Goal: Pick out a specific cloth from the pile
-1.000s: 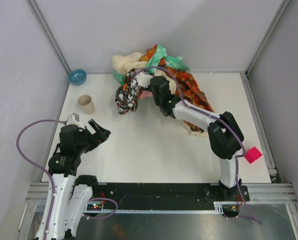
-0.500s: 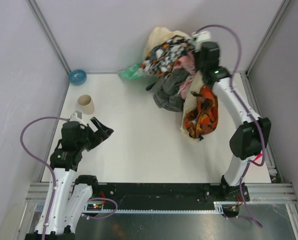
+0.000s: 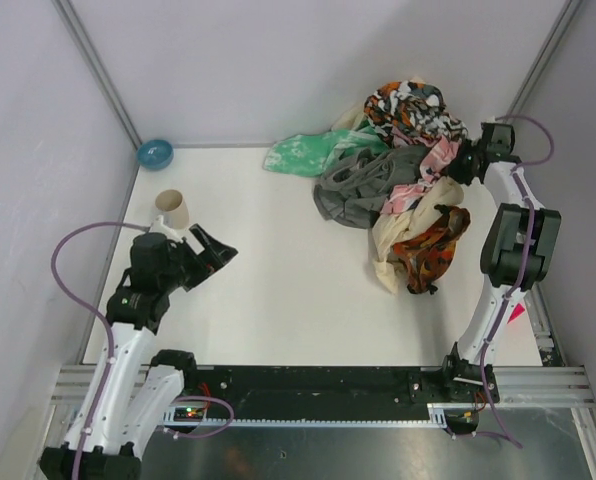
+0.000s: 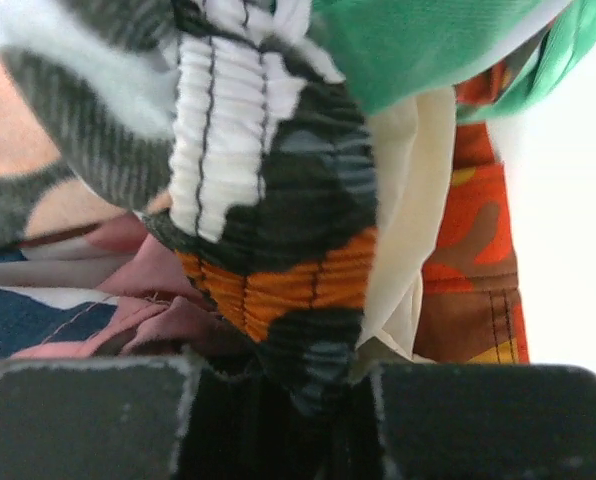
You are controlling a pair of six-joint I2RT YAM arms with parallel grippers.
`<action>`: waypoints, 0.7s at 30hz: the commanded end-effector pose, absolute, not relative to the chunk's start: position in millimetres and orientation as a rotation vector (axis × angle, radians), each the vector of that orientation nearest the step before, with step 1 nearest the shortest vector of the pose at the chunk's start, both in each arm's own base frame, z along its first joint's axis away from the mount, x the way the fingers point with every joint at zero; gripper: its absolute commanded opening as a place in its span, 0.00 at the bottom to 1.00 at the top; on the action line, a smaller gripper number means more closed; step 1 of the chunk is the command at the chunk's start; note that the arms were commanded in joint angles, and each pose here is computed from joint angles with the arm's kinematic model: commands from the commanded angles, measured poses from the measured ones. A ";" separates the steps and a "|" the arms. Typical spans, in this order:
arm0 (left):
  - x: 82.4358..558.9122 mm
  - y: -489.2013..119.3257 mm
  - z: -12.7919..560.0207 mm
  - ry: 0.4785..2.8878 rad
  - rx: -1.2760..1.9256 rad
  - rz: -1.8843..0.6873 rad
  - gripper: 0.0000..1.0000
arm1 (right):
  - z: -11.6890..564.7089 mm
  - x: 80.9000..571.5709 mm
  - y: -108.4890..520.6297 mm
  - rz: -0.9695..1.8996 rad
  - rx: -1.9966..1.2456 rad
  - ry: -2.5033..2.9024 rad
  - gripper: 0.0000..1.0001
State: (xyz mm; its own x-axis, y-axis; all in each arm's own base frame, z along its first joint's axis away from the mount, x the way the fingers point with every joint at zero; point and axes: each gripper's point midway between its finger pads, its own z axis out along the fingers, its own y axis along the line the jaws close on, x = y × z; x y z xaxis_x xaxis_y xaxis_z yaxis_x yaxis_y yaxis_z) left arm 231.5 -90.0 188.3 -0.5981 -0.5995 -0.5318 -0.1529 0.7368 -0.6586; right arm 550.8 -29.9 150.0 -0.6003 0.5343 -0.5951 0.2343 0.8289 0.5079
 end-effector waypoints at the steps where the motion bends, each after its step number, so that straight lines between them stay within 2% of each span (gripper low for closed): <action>1: 249.4 -110.5 206.5 2.117 -0.497 -0.789 1.00 | 108.1 527.1 1.1 0.644 0.601 2.330 0.00; 4: 260.9 -123.6 200.8 2.144 -0.464 -0.771 1.00 | 81.7 502.1 10.3 0.626 0.569 2.418 0.00; 9: 286.3 -154.5 195.9 2.172 -0.381 -0.779 1.00 | 64.9 446.6 53.3 0.861 0.550 2.440 0.00; 13: 307.9 -180.1 193.9 2.204 -0.295 -0.746 1.00 | 61.9 414.2 82.7 0.819 0.438 2.492 0.00; 19: 348.8 -214.2 176.0 2.270 -0.207 -0.674 1.00 | 76.2 391.5 109.3 0.869 0.359 2.456 0.01; 21: 367.2 -223.9 178.4 2.262 -0.176 -0.660 0.99 | 78.8 389.6 109.5 0.847 0.353 2.455 0.05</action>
State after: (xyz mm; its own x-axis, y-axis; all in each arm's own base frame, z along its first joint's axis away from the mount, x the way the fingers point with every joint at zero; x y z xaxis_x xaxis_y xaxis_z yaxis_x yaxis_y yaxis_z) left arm 329.3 -208.7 159.7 -0.7585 -0.3540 -0.5471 0.0013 0.8387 -0.5446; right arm 430.0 88.4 93.4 -0.7483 0.4369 -0.4991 0.0486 0.7865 0.6156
